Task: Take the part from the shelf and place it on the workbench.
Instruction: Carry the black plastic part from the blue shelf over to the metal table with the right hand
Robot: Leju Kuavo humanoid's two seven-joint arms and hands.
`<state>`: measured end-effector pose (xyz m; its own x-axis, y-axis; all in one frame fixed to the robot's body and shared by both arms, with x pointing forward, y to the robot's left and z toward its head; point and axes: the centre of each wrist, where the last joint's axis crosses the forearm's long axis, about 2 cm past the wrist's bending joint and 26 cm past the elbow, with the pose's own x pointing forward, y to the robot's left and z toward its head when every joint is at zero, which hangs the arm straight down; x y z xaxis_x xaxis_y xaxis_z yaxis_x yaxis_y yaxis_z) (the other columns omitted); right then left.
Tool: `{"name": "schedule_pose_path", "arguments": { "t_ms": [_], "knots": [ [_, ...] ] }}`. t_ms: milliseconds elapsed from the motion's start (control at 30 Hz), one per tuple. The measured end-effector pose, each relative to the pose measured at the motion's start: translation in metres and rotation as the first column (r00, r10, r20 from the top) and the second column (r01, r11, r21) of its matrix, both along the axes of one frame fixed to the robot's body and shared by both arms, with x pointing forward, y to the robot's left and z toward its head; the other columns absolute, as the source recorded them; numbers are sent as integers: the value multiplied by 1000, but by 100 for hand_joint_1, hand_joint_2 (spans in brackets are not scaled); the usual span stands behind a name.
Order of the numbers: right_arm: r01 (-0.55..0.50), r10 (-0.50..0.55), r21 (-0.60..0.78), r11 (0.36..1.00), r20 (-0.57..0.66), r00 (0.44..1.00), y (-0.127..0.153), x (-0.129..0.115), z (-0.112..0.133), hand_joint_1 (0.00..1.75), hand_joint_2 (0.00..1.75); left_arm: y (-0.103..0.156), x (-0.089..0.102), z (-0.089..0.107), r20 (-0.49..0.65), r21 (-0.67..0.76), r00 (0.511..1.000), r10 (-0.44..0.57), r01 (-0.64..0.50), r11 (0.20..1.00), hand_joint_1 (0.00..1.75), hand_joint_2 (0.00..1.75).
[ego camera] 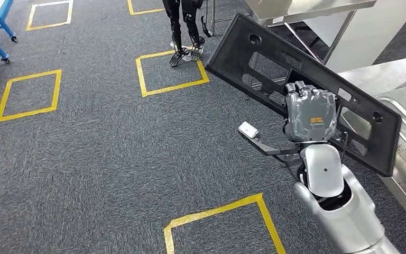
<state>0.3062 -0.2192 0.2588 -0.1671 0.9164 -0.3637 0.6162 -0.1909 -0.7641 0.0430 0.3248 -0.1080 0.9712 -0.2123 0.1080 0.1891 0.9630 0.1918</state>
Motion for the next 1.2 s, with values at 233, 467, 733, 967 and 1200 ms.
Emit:
{"name": "schedule_pose_path", "arguments": {
  "t_ms": [233, 467, 733, 967, 1200],
  "knots": [
    [190, -195, -176, 966, -7, 981, -77, -9, -18, 175, 175, -3, -13, -1, 66, 26, 997, -51, 49, 998, 0, 175],
    [354, -371, -274, 894, -11, 928, -149, -25, -16, 175, 175, -7, -20, -1, 86, 54, 995, -49, 45, 998, 0, 175],
    [427, -452, -280, 860, -29, 891, -171, -33, -18, 175, 175, -13, -13, 0, 74, 55, 997, -31, 27, 998, 0, 175],
    [432, -461, -277, 859, -51, 886, -174, -35, -23, 175, 175, -14, -9, 0, 52, 57, 998, -20, 17, 998, 0, 175],
    [442, -466, -227, 868, -66, 882, -164, -19, -21, 175, 175, -11, -9, 1, 43, 54, 999, -30, 27, 998, 0, 175]
  ]
}}
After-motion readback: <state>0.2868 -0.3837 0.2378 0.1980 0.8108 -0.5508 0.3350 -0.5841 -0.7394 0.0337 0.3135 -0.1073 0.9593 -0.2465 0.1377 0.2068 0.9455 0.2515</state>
